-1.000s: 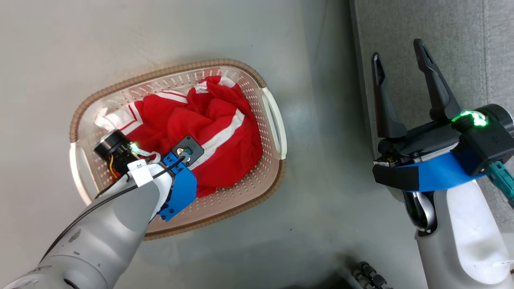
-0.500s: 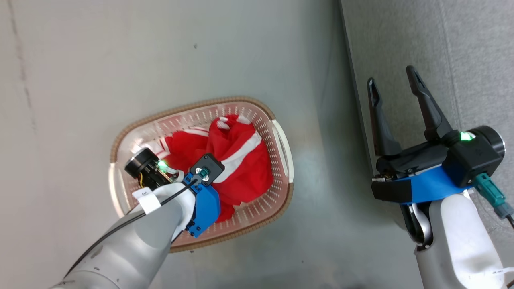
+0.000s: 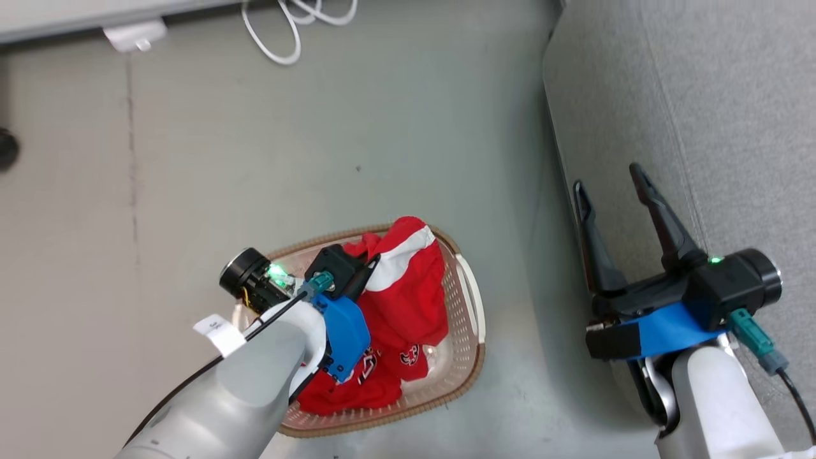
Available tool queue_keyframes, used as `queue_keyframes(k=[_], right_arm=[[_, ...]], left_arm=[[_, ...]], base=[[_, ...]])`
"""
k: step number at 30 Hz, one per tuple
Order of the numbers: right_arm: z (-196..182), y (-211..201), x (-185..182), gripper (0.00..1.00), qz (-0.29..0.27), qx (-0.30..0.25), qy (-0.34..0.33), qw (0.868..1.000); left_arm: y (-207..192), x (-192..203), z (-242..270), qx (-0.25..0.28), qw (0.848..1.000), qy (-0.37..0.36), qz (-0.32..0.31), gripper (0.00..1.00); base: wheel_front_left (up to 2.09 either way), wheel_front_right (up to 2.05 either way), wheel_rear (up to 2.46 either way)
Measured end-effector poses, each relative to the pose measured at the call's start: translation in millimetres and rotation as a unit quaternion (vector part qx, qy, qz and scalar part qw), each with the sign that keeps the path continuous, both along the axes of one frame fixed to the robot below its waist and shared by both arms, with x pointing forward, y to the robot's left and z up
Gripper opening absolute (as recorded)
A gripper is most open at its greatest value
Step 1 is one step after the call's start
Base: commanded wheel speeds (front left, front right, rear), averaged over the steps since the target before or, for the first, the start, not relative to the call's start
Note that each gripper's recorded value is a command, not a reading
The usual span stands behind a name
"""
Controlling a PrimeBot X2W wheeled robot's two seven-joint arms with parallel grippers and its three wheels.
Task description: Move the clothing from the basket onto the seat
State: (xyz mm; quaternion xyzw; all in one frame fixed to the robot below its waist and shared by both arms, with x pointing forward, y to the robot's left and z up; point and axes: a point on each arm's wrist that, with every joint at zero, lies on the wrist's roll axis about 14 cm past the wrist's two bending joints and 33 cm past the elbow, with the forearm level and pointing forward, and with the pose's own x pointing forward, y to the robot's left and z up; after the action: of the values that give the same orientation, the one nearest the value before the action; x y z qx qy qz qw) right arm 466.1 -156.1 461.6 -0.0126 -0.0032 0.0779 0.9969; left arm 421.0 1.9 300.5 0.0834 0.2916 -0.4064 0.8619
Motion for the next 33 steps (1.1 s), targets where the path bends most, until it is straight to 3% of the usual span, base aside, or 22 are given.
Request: queue_keyframes(k=[14,24,33], right_arm=[[34.7,9.9,-27.4,1.00,0.011,0.008,-0.032,0.999],[49.8,16.8,-40.0,1.00,0.019,0.018,-0.048,0.998],[57.9,20.3,-50.3,1.00,0.024,0.023,-0.056,0.998]], left_arm=[[13.9,30.6,109.1,-0.087,0.984,-0.133,0.078,0.00],[19.3,44.2,186.2,-0.148,0.957,-0.226,0.108,0.00],[12.4,41.4,245.9,-0.181,0.932,-0.300,0.094,0.00]], base=[[0.00,0.00,0.00],[0.00,0.00,0.00],[0.00,0.00,0.00]])
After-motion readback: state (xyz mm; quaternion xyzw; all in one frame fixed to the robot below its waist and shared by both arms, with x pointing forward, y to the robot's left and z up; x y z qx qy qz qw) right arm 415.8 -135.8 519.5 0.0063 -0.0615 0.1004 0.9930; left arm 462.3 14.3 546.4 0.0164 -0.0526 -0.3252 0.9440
